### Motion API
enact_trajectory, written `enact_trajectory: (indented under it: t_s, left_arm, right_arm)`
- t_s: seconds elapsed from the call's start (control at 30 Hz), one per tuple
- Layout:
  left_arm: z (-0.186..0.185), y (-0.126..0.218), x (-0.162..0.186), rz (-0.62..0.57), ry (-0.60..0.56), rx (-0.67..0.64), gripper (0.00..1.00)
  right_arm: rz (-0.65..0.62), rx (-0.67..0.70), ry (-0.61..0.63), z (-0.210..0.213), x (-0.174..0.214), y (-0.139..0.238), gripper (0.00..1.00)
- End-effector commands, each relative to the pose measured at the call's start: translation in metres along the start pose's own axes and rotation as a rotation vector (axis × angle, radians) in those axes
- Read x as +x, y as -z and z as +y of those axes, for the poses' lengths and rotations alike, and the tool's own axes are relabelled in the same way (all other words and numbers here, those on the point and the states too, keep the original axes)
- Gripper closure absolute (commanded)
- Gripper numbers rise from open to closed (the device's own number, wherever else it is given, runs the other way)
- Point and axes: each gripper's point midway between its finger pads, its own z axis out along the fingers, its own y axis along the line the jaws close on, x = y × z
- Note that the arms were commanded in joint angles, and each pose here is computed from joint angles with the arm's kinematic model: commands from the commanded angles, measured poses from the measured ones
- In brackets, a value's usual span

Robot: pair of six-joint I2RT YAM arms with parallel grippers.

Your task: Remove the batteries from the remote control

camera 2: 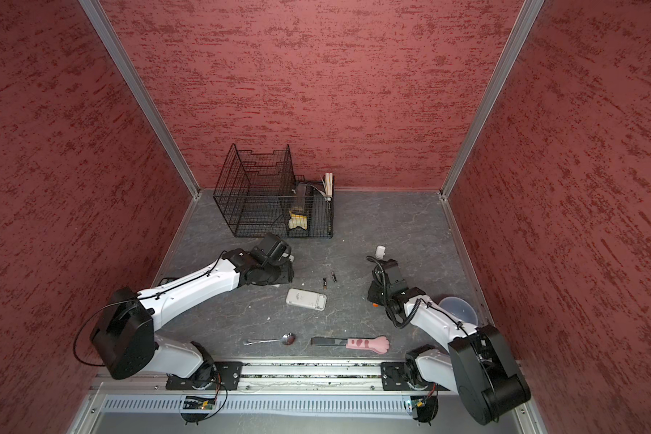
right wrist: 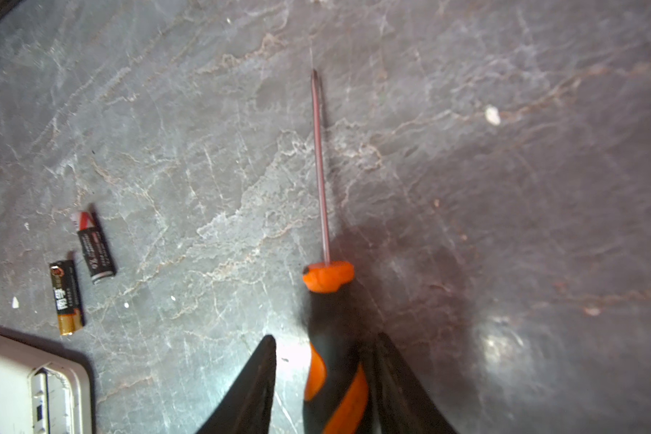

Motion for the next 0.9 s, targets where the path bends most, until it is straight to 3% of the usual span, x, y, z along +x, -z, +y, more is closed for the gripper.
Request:
enact_trajectory:
  t_s: [0.0,0.4,0.63,0.87]
  left_arm:
    - [0.002,0.007,-0.001,-0.008,-0.005,0.025,0.36]
    - [0.029,-0.008,0.000,0.057,0.069,0.030,0.35]
    - [0.037,-0.014,-0.024,0.046,0.074,0.005,0.35]
    - [0.048,-0.003,-0.041,0.000,0.133,0.020,0.35]
  right_arm:
    - [0.009,0.014,0.019,0.004,-0.005,0.011,0.53]
    - [-0.014,-0.034,0.080,0.043,-0.022,0.060,0.52]
    - [0.002,-0.145,0.180,0.120,0.000,0.080,0.86]
    - [0.058,-0.289,0.205,0.202,0.055,0.060,0.98]
